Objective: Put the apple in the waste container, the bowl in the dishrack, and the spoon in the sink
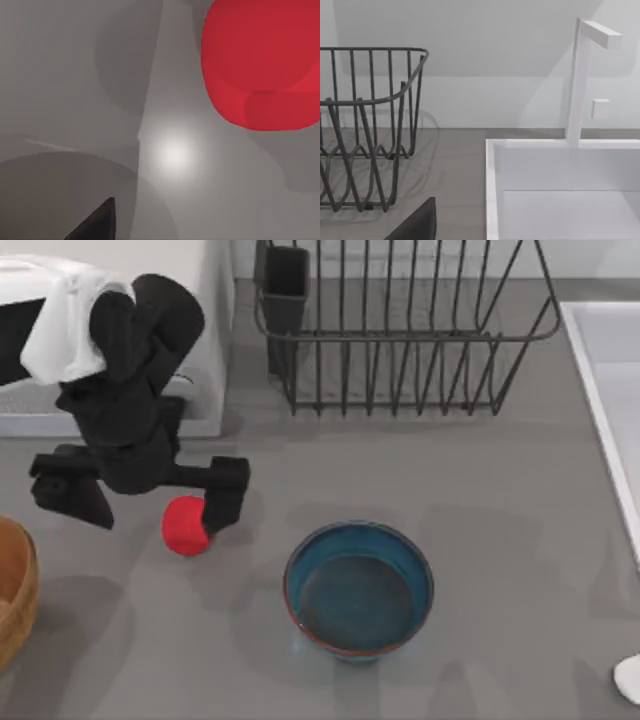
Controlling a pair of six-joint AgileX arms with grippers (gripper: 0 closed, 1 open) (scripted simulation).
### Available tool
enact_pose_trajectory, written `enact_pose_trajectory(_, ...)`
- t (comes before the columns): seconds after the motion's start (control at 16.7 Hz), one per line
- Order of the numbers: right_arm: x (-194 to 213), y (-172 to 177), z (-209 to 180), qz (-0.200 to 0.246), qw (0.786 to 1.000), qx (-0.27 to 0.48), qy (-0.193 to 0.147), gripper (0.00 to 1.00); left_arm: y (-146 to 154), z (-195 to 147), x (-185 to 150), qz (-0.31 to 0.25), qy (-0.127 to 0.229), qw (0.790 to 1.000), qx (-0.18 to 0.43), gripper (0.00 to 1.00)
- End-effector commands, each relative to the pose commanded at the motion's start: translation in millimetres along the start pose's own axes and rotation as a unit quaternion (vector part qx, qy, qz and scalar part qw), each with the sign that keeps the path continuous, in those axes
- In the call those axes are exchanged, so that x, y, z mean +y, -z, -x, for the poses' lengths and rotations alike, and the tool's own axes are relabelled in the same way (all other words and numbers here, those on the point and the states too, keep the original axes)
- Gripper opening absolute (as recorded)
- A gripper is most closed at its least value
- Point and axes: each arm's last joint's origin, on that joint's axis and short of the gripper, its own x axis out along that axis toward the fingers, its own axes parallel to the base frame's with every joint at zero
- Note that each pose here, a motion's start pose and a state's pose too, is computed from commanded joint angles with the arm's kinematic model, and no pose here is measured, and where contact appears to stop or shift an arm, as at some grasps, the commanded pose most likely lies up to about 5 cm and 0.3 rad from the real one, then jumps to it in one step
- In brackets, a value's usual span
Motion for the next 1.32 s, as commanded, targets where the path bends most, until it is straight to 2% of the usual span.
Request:
enact_pose_trajectory(0.18,0.0,0.0,0.0,0.0,1.0,0.0,0.0,1.0,-28.3,-7.5,-9.5,0.011,-0.001,1.0,0.016,1.0)
enact_pose_trajectory(0.36,0.0,0.0,0.0,0.0,1.0,0.0,0.0,1.0,-40.3,-10.7,-10.3,0.02,0.0,1.0,0.019,1.0)
enact_pose_trajectory(0.72,0.0,0.0,0.0,0.0,1.0,0.0,0.0,1.0,-42.5,-14.0,-13.4,0.017,0.001,1.0,0.017,1.0)
enact_pose_trajectory(1.02,0.0,0.0,0.0,0.0,1.0,0.0,0.0,1.0,-57.9,-59.3,-18.1,0.016,0.001,1.0,0.02,1.0)
enact_pose_trajectory(1.32,0.0,0.0,0.0,0.0,1.0,0.0,0.0,1.0,-40.3,-80.8,-11.4,0.018,0.0,1.0,0.02,1.0)
